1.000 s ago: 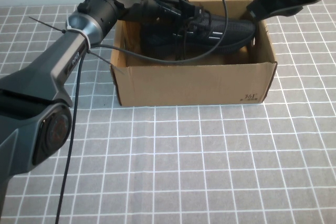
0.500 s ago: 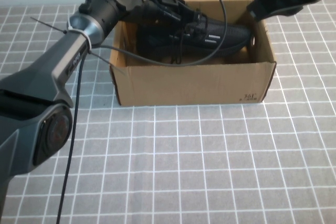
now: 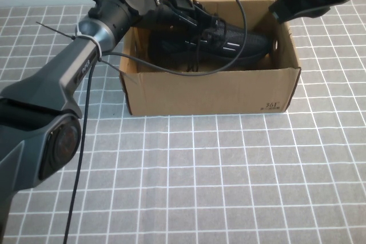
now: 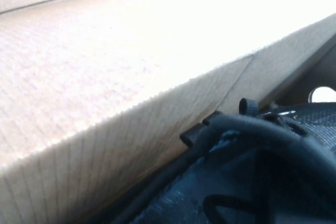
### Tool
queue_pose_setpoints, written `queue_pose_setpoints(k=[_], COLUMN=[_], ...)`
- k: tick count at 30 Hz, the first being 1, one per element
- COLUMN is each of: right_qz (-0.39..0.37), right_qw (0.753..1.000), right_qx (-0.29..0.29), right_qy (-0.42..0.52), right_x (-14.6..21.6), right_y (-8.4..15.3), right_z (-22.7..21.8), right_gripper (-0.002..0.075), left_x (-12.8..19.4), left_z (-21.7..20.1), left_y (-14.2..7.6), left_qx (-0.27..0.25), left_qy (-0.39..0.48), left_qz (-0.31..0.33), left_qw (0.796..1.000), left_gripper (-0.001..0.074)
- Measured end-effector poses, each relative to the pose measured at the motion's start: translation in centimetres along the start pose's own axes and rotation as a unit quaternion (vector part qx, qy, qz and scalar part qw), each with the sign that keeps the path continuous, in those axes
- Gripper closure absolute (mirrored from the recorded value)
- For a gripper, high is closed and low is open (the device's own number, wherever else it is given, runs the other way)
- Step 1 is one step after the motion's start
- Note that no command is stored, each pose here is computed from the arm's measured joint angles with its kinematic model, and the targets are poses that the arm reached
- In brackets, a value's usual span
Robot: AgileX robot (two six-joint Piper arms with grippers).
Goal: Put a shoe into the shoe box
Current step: Adjust the shoe
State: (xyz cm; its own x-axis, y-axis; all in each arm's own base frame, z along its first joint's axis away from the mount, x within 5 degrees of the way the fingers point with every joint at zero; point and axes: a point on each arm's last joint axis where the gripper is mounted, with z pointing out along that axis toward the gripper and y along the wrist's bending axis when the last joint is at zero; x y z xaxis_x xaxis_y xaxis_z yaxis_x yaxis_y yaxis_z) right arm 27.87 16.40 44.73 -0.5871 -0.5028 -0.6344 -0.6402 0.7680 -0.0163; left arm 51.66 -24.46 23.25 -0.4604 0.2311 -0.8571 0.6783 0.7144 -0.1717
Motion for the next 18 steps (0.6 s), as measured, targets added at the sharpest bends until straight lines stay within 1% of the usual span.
queue_pose_setpoints(k=[1, 3, 6, 9, 11, 13, 16, 18], right_qz=[0.000, 0.000, 0.000, 0.000, 0.000, 0.000, 0.000, 0.000], right_qw=[1.000, 1.000, 1.000, 1.000, 1.000, 1.000, 1.000, 1.000], right_qx=[0.000, 0.001, 0.001, 0.001, 0.001, 0.001, 0.001, 0.001], right_qy=[0.000, 0.000, 0.000, 0.000, 0.000, 0.000, 0.000, 0.000], right_x=[0.0, 0.0, 0.0, 0.0, 0.0, 0.0, 0.0, 0.0], right_y=[0.0, 0.0, 0.0, 0.0, 0.0, 0.0, 0.0, 0.0], right_z=[0.0, 0.0, 0.0, 0.0, 0.0, 0.0, 0.0, 0.0], right_gripper=[0.0742, 0.0742, 0.0742, 0.0742, 0.0742, 0.0742, 0.0742, 0.0742], left_x=[0.0, 0.1, 0.1, 0.0, 0.0, -0.2, -1.2, -2.4], left_z=[0.0, 0.0, -0.2, -0.5, -0.7, -1.0, -2.3, -3.7], left_y=[0.0, 0.1, 0.8, 1.4, 1.7, 1.7, 1.5, 0.7], left_qx=[0.000, -0.001, -0.007, -0.005, -0.003, 0.003, 0.012, 0.018], left_qy=[0.000, 0.001, -0.001, -0.009, -0.011, -0.008, -0.005, -0.005], left_qz=[0.000, 0.000, -0.003, -0.032, -0.044, -0.047, -0.042, -0.028], left_qw=[1.000, 1.000, 1.000, 0.999, 0.999, 0.999, 0.999, 0.999], left_gripper=[0.0678, 0.0597, 0.0419, 0.0267, 0.0218, 0.0193, 0.0183, 0.0184])
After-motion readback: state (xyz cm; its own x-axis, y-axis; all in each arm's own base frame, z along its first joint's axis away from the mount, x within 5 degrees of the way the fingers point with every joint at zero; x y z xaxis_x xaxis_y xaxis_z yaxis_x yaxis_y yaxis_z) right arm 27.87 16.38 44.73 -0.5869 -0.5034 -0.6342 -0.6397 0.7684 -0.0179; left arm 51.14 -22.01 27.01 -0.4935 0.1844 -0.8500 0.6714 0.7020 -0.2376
